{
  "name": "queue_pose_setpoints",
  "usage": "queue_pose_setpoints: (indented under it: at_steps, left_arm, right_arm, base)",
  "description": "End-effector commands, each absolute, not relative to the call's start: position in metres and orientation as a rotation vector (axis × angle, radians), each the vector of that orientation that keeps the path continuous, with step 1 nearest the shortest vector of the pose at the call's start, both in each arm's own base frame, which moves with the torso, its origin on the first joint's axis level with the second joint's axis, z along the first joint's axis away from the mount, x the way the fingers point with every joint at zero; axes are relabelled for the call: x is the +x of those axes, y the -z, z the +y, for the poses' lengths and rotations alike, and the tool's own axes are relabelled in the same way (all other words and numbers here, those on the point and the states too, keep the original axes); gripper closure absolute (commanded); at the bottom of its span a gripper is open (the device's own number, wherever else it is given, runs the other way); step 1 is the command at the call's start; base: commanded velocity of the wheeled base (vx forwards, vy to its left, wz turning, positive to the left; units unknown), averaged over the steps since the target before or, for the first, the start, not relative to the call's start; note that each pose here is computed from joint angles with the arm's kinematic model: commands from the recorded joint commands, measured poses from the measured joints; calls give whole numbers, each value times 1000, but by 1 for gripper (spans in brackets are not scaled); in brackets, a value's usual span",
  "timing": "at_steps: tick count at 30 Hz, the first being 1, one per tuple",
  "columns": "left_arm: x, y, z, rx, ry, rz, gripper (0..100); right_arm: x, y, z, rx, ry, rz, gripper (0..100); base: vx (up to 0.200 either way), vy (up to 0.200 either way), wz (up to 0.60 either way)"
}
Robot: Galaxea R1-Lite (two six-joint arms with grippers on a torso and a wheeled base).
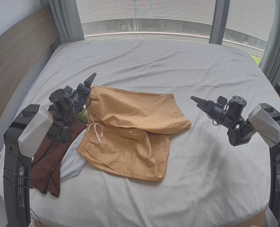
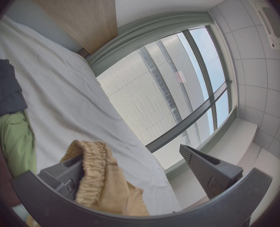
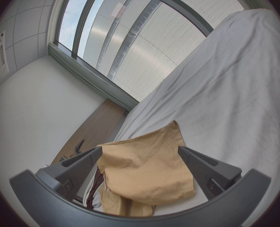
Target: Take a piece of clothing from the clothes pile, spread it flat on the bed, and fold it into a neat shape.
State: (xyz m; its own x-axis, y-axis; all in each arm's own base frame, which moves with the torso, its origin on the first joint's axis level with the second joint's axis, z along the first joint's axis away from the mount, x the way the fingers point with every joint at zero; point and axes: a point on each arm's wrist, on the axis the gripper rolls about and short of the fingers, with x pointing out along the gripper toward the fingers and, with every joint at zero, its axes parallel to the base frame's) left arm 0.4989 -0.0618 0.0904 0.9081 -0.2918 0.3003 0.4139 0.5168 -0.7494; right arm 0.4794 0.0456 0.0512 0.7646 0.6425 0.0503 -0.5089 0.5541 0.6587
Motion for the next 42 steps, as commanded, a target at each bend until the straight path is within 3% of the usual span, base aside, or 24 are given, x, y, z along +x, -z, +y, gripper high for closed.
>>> queue_pose_setpoints:
  at_steps: [1,14,22,42]
  left_arm:
    - [488,-83,-49,-878,364,-75,0]
    - [430,-111,-32,-864,352,92,0]
    - [384,-96,-28,-857,453,145,0]
    - [380,-99,-29,-848,496,104,0]
  right_arm:
    - [453,-38,59,698,-705,254,0]
    - [436,-9,93,691,-750,359,0]
    - [428,25,113,675,-768,452,0]
    - [447,62,137,601,-804,484,0]
  base:
    - [0,0,0]
    - [0,0,0]
    - [0,0,0]
    - [0,0,0]
